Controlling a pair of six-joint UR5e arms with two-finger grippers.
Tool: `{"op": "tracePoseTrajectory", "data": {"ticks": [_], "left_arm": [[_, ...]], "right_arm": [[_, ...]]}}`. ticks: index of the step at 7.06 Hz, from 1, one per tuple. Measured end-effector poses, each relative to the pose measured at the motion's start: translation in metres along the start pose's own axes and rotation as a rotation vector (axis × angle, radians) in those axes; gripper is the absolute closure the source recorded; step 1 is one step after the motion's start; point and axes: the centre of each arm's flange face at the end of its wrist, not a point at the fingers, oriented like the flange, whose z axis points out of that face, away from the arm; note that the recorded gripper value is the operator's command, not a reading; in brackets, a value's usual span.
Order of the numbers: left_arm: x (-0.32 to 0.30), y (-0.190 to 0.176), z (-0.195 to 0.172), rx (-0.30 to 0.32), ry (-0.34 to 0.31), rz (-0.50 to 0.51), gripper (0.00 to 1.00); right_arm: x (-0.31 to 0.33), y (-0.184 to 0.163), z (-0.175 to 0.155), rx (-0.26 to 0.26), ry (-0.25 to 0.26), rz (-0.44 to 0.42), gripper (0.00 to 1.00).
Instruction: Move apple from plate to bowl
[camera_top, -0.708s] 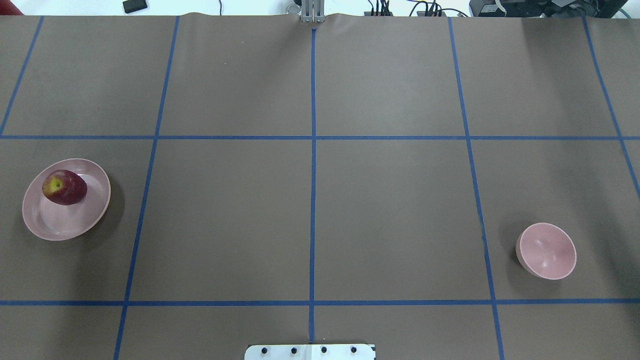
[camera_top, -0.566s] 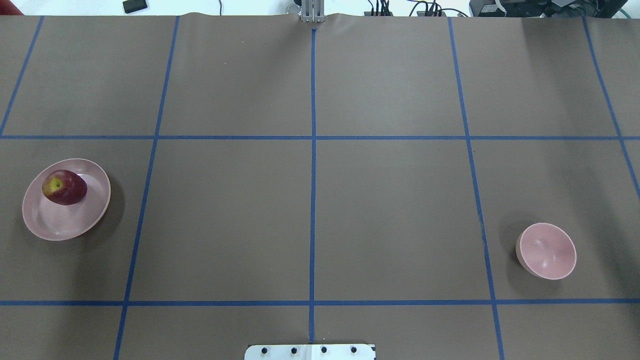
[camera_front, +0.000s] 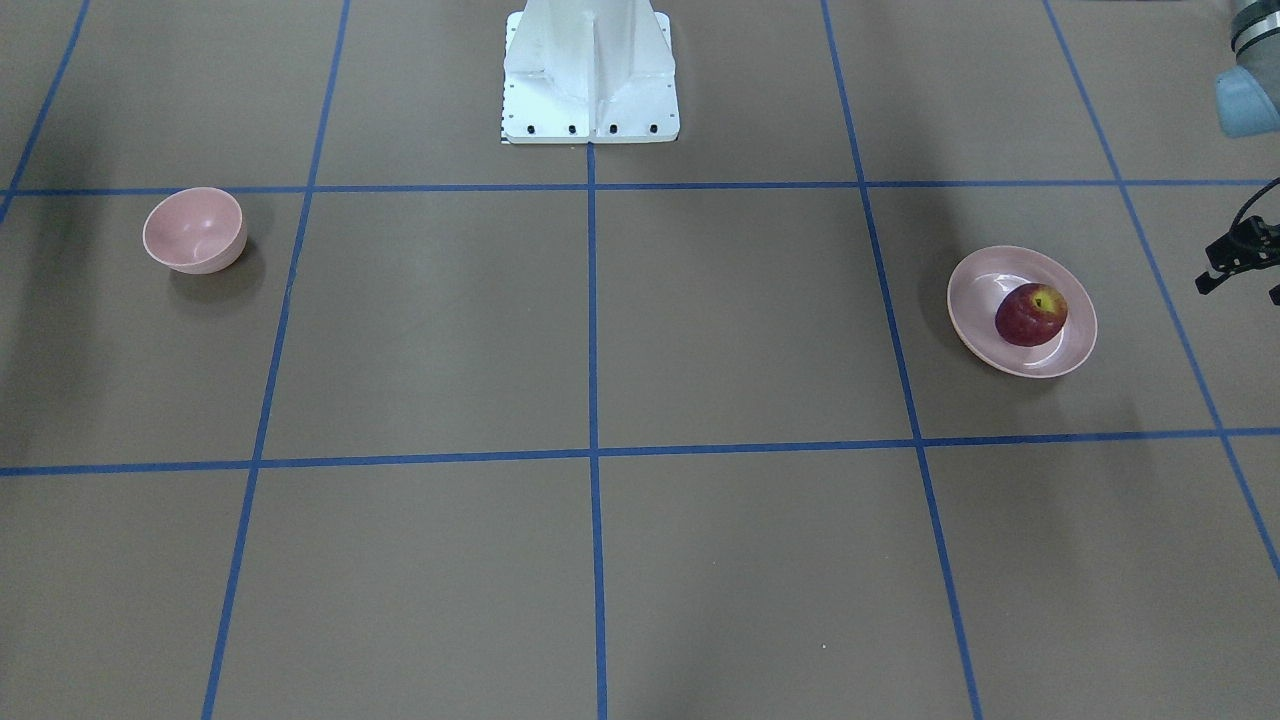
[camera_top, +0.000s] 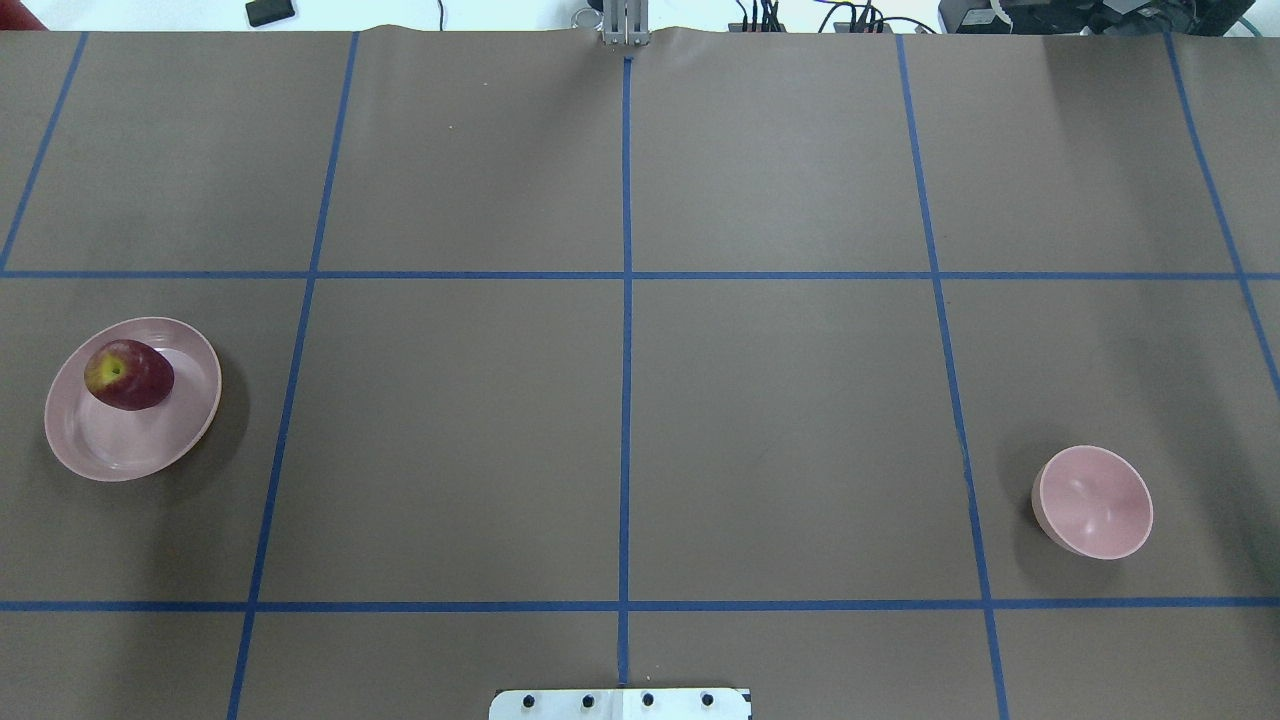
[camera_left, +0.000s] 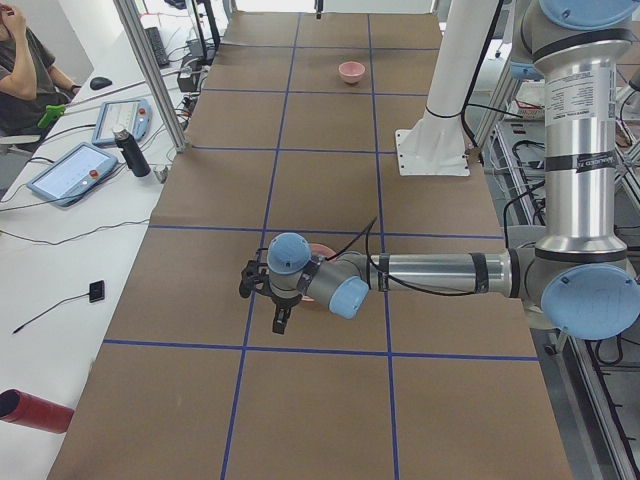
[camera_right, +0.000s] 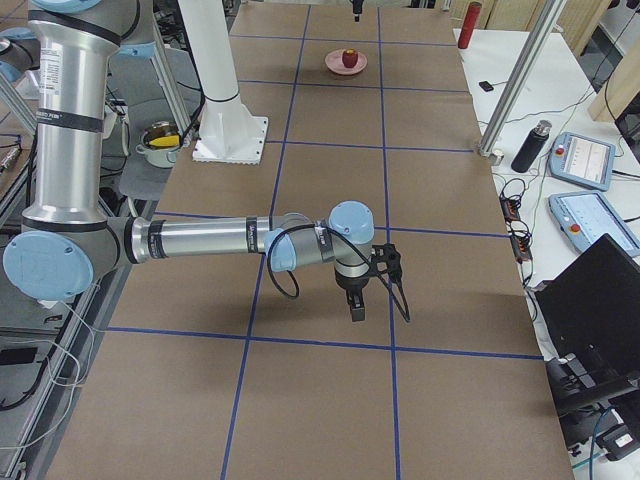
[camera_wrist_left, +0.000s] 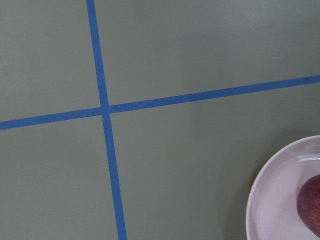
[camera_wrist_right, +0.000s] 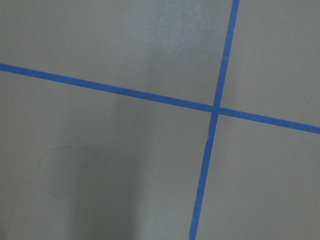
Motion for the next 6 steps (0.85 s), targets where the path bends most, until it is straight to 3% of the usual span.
{"op": "tracePoseTrajectory", "data": {"ticks": [3, 6], "left_arm": [[0.002, 0.0, 0.0, -0.001, 0.011, 0.003, 0.02], [0.011, -0.008, -0.005, 0.032, 0.027, 0.043, 0.02]], "right_arm": [[-0.005, 0.0, 0.002, -0.002, -0.023, -0.008, 0.0], [-0.032, 0.001, 0.017, 0.031, -0.055, -0.098, 0.0]]}}
